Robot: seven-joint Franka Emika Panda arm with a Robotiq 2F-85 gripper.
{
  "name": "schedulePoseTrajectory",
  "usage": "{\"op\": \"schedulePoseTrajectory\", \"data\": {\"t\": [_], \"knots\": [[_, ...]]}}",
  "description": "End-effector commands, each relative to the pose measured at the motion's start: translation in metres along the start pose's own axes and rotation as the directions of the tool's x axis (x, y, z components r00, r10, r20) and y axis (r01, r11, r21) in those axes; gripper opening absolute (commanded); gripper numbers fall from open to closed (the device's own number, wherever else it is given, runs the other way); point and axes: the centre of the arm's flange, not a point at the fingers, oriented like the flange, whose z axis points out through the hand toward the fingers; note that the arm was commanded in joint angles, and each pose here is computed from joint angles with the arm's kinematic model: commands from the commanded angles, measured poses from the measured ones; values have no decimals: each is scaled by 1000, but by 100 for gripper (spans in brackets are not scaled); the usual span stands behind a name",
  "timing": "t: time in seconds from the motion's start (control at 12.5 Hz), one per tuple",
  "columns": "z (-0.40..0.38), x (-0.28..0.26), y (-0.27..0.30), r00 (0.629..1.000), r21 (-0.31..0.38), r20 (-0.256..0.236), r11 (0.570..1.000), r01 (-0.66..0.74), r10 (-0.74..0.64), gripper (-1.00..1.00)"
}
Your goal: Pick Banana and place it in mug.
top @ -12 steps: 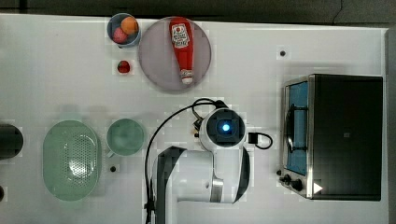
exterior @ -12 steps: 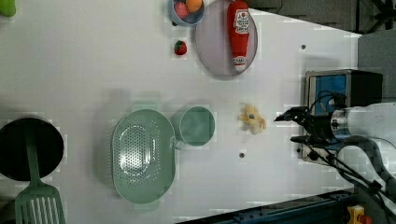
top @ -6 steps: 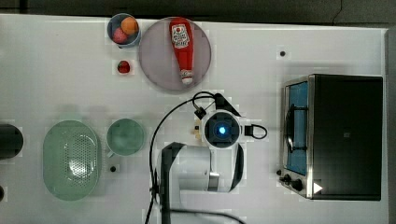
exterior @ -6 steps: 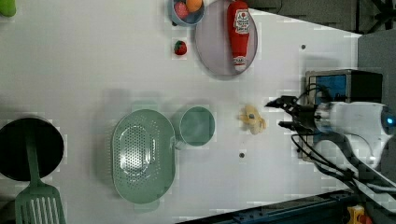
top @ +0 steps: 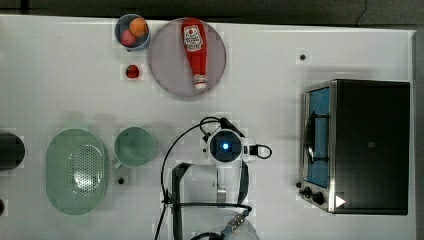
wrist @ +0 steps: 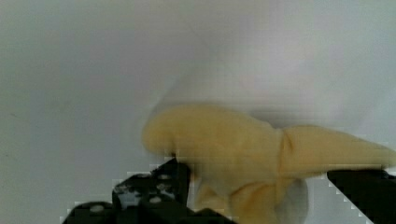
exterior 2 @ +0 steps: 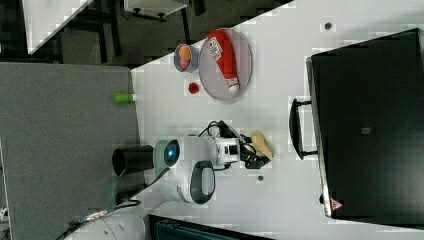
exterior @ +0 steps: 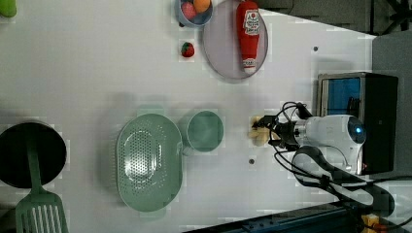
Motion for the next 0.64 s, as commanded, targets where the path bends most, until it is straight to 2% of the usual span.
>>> {"op": "schedulePoseTrajectory", "data": {"t": [0.08,0.4,0.64], "knots": [[-16,16,-9,997,74,-70,997,-2,7,70],[-21,17,-12,997,84,-78,997,2,4,-26],[-37,20,-13,996,99,-93,995,-2,11,-32]]}}
